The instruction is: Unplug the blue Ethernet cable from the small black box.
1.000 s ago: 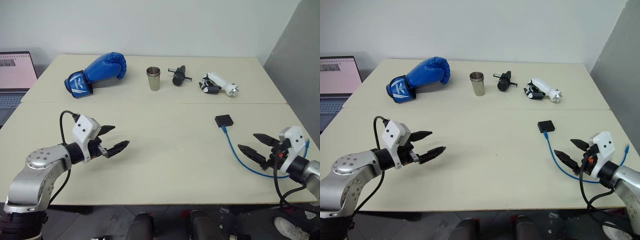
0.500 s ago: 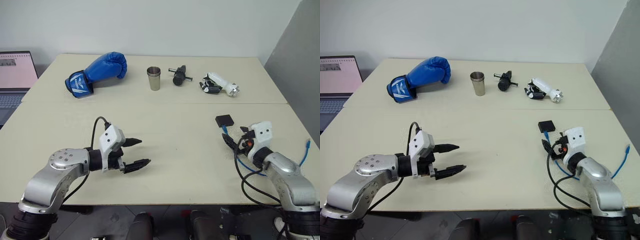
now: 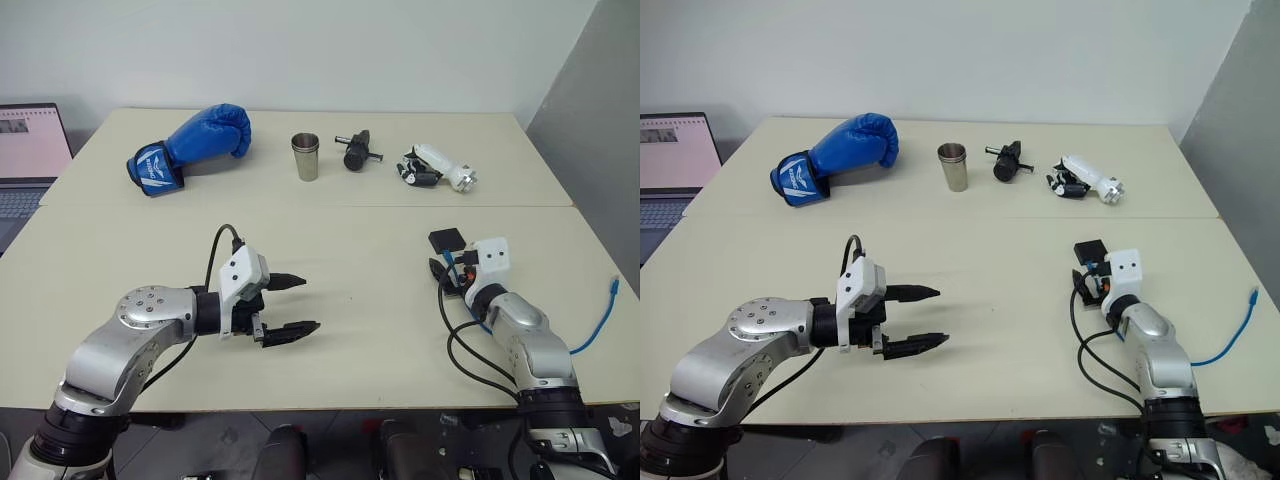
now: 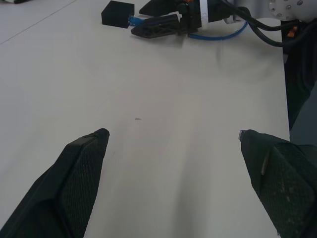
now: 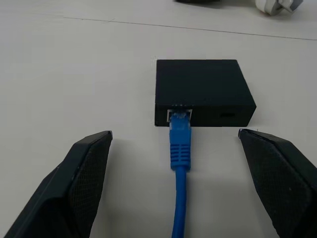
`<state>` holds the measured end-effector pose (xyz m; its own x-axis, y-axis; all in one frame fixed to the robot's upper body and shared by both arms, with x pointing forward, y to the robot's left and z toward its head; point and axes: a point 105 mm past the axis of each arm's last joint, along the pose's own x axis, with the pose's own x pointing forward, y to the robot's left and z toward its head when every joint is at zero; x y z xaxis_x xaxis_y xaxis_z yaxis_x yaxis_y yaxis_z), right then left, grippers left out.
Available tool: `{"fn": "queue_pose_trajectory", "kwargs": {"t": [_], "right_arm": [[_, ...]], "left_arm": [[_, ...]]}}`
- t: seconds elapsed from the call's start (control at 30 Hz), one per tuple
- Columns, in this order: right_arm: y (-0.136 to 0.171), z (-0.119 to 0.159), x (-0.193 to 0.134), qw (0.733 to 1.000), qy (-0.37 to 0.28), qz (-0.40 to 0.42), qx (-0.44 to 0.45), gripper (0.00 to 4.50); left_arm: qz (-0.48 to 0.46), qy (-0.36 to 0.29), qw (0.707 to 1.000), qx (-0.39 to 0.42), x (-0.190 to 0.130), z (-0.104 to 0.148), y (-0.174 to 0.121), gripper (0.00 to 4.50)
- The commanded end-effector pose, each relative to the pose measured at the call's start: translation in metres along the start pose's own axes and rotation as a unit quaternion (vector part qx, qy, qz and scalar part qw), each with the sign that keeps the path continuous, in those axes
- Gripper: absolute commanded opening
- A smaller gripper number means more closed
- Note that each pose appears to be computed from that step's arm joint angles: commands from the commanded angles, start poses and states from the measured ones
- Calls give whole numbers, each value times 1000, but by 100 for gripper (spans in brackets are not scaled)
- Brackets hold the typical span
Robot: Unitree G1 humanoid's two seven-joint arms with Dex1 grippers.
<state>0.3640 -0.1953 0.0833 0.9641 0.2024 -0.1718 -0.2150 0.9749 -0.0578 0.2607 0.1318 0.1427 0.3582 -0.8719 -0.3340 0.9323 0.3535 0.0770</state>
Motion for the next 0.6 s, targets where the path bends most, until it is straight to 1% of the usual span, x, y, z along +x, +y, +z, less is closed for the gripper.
{"fn": "queue_pose_trajectory", "kwargs": {"t": [0.03,0.23,0.3,0.33,0.53,0.57,0.6], "right_arm": [[1,6,1,1000,-7,1,-10,378],[4,3,-1,1000,-2,8,-17,238],[4,3,-2,1000,0,9,-22,197],[3,3,-2,1000,0,9,-25,167],[5,13,-7,997,-12,24,-66,20],[9,18,-9,995,-20,37,-89,19],[17,26,-13,989,-34,64,-131,19]], "left_arm": [[1,-8,1000,15,-1,6,0,450],[9,-12,1000,12,-1,6,3,450],[11,-10,1000,11,-2,6,4,450],[14,-11,1000,9,-2,5,5,450],[31,-19,999,-9,-2,3,12,450],[33,-21,999,-16,-2,2,13,450],[35,-27,999,-30,-3,2,14,450]]}}
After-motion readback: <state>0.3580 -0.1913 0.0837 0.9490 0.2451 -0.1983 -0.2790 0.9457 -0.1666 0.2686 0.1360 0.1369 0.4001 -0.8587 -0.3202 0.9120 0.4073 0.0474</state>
